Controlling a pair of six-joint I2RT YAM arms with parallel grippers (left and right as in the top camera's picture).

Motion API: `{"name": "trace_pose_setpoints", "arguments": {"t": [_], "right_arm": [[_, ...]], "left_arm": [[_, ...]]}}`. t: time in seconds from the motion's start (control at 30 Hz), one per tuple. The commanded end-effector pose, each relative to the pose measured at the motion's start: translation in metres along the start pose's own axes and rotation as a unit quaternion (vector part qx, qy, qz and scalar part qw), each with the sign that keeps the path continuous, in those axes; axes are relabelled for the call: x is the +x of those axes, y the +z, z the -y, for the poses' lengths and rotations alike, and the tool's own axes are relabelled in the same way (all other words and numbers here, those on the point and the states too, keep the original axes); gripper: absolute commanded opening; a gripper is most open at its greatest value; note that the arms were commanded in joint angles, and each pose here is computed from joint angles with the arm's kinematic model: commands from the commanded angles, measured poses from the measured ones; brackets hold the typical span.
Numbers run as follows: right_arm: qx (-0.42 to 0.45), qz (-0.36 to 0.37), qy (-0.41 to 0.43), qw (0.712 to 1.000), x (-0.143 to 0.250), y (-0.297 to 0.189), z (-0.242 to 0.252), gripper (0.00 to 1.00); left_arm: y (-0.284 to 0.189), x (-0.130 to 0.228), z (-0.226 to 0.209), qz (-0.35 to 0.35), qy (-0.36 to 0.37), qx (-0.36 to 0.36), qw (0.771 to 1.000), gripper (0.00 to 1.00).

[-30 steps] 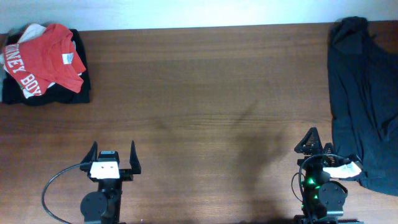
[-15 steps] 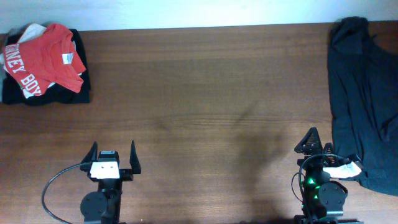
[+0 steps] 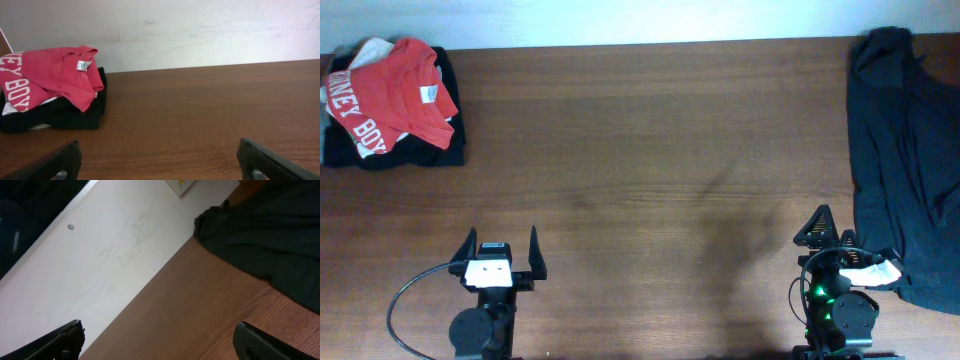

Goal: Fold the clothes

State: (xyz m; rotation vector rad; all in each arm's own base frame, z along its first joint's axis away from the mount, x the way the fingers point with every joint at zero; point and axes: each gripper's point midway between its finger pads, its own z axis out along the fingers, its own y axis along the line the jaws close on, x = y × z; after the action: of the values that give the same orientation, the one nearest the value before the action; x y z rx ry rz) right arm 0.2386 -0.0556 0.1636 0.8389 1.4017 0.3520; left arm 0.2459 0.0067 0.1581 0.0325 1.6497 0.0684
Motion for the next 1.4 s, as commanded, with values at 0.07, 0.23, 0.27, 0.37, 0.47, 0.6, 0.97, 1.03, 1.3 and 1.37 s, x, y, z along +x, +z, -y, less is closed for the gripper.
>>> {"name": "trace_pose_setpoints", "arguments": {"t": [0.07,0.23,0.27,0.37,0.47,0.6,0.97,1.03,1.3,1.37], "right_arm": [[-0.064,-0.054,0.049,0.995,0.017,-0.002,-0.023,0.99],[-0.238,-0.252,0.044,0.937,0.078,-0.041,-0.08,0.99],[-0.257,-0.25,0.035,0.933,0.076,-0.044,-0.086,0.99],[-0.362,-0.164,-0.027,0.917,0.028,-0.062,-0.136,0.99],[-0.341,-0.118,-0.1,0.927,-0.029,-0.067,-0.174,0.99],[-0.214,-0.18,-0.205,0.938,-0.071,-0.016,-0.203,0.99],[0.244,-0.3,-0.419,0.821,-0.076,0.265,-0.074,0.99],[0.262,-0.319,-0.412,0.812,-0.062,0.294,-0.022,0.99],[0.31,-0.433,-0.332,0.779,-0.008,0.305,0.132,0.73],[0.298,-0.454,-0.313,0.779,0.005,0.303,0.141,0.73]], "left_arm": [[0.0,0.003,-0.002,-0.004,0.009,-0.005,1.0,0.99],[0.0,0.003,-0.002,-0.004,0.009,-0.006,1.0,0.99],[0.0,0.003,-0.002,-0.004,0.009,-0.006,1.0,0.99],[0.0,0.003,-0.002,-0.004,0.009,-0.006,1.0,0.99],[0.0,0.003,-0.002,-0.004,0.009,-0.006,1.0,0.99],[0.0,0.003,-0.002,-0.004,0.009,-0.005,1.0,0.99],[0.0,0.003,-0.002,-0.004,0.009,-0.006,1.0,0.99],[0.0,0.003,-0.002,-0.004,0.009,-0.005,1.0,0.99],[0.0,0.003,-0.002,-0.004,0.009,-0.006,1.0,0.99],[0.0,0.003,-0.002,-0.004,0.009,-0.005,1.0,0.99]]}}
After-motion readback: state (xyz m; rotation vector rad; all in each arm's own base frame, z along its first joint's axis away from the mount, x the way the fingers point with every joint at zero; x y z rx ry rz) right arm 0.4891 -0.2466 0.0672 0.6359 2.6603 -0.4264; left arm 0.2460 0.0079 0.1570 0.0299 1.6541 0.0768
